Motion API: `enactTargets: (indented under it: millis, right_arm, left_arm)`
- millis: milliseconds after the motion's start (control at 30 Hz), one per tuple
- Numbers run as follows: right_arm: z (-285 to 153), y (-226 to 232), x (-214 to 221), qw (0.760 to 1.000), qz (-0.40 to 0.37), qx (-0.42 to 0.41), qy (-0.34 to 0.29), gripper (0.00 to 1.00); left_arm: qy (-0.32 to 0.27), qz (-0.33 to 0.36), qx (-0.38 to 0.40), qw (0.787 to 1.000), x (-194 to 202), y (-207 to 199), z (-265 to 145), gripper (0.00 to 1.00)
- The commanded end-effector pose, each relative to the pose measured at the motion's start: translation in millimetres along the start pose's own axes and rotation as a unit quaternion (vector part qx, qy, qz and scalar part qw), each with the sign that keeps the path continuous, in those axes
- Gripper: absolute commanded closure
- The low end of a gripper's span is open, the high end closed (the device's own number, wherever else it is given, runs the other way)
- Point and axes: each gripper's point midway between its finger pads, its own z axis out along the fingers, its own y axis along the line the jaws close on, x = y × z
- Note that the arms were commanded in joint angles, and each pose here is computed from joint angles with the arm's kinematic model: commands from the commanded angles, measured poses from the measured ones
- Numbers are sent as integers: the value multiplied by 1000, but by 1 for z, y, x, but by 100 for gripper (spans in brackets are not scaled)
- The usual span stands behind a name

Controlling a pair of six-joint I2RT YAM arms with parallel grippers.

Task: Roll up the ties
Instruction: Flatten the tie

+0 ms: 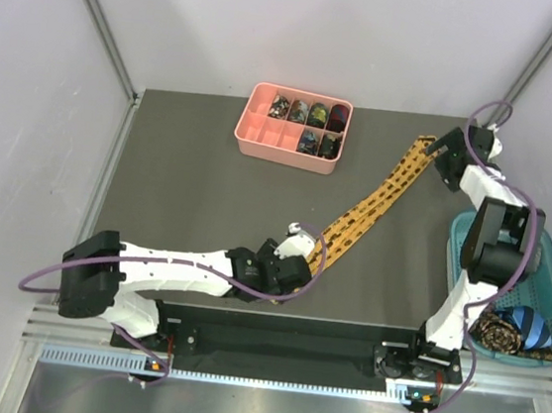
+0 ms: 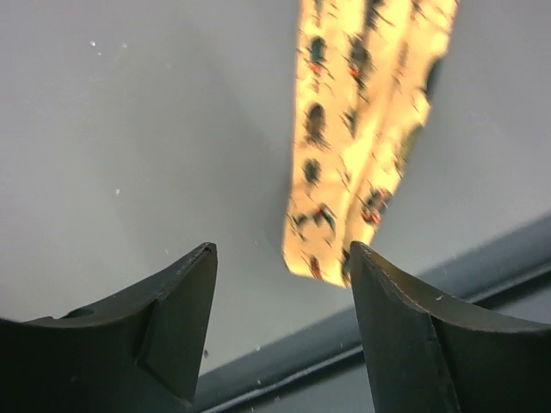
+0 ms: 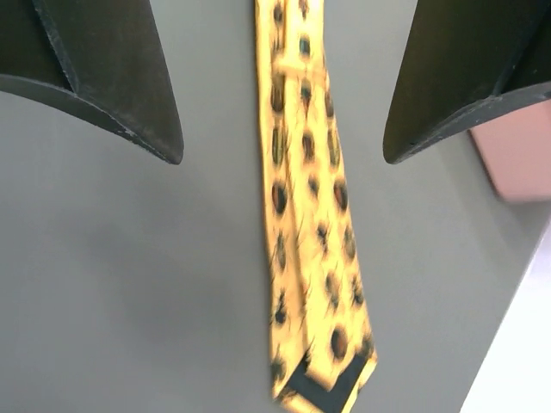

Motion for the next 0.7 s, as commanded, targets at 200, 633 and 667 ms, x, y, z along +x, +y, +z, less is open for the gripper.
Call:
enactTargets:
  millis: [200,633,667]
  right_arm:
    - [-86,15,102,988,-130,61,63,0]
    - [-144,28,241,967,-185,78,154,0]
    - [-144,29,245,966,-191,79,155,0]
  left_arm:
    - [-46,-99,60,992,-49,34,16,32]
    - [-17,-147,136,980,-44,24,45,33]
    - [-17,-147,136,980,-43,24,46,34]
